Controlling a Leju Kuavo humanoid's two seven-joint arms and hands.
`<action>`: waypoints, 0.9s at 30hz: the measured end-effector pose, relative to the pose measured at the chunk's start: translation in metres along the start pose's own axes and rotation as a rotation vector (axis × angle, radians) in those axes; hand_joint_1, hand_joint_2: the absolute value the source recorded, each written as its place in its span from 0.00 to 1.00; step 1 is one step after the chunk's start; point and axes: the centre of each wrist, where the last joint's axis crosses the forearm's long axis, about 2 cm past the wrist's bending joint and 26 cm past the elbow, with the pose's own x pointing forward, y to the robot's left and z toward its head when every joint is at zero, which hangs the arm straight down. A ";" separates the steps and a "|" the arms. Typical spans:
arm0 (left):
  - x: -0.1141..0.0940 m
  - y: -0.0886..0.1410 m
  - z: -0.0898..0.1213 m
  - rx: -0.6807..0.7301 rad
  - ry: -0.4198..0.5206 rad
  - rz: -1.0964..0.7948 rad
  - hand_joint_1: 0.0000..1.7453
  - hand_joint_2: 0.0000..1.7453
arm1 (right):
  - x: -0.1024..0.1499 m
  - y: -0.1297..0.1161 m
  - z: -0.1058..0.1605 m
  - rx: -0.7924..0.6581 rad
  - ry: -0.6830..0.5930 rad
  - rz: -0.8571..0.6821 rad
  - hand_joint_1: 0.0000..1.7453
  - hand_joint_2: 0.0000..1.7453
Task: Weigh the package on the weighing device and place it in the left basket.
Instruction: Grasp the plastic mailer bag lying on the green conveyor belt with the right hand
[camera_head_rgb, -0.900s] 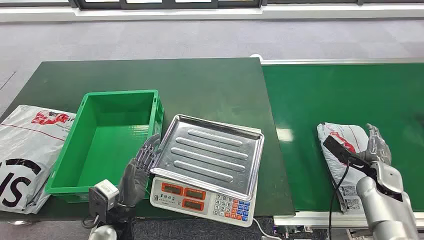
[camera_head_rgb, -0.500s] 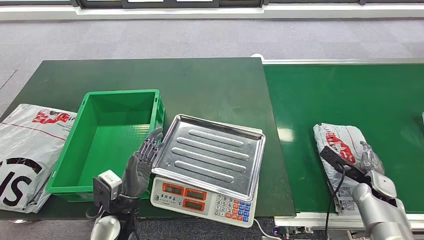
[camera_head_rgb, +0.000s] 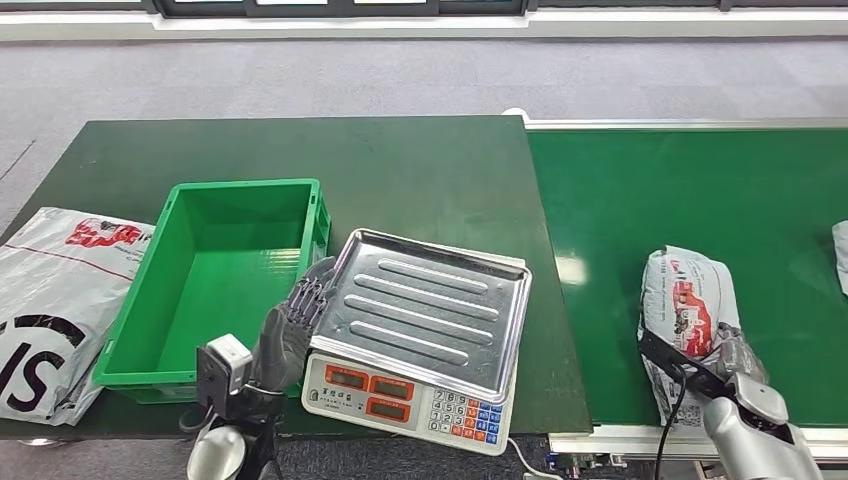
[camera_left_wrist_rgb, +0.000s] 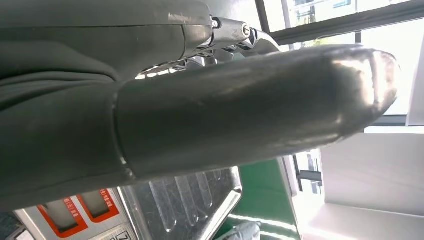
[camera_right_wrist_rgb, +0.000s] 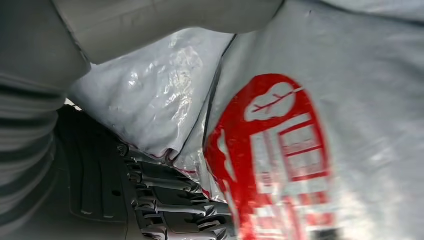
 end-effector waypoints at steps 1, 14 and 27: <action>0.000 0.000 0.000 0.002 0.002 0.001 0.00 0.00 | 0.002 0.001 0.001 0.009 0.004 0.012 0.01 1.00; -0.003 0.001 0.004 0.020 0.028 0.014 0.00 0.00 | 0.009 0.029 0.012 0.096 -0.094 0.090 1.00 1.00; 0.006 0.002 0.023 0.080 0.009 0.009 0.00 0.00 | 0.071 0.012 0.039 -0.373 -0.352 -0.027 1.00 1.00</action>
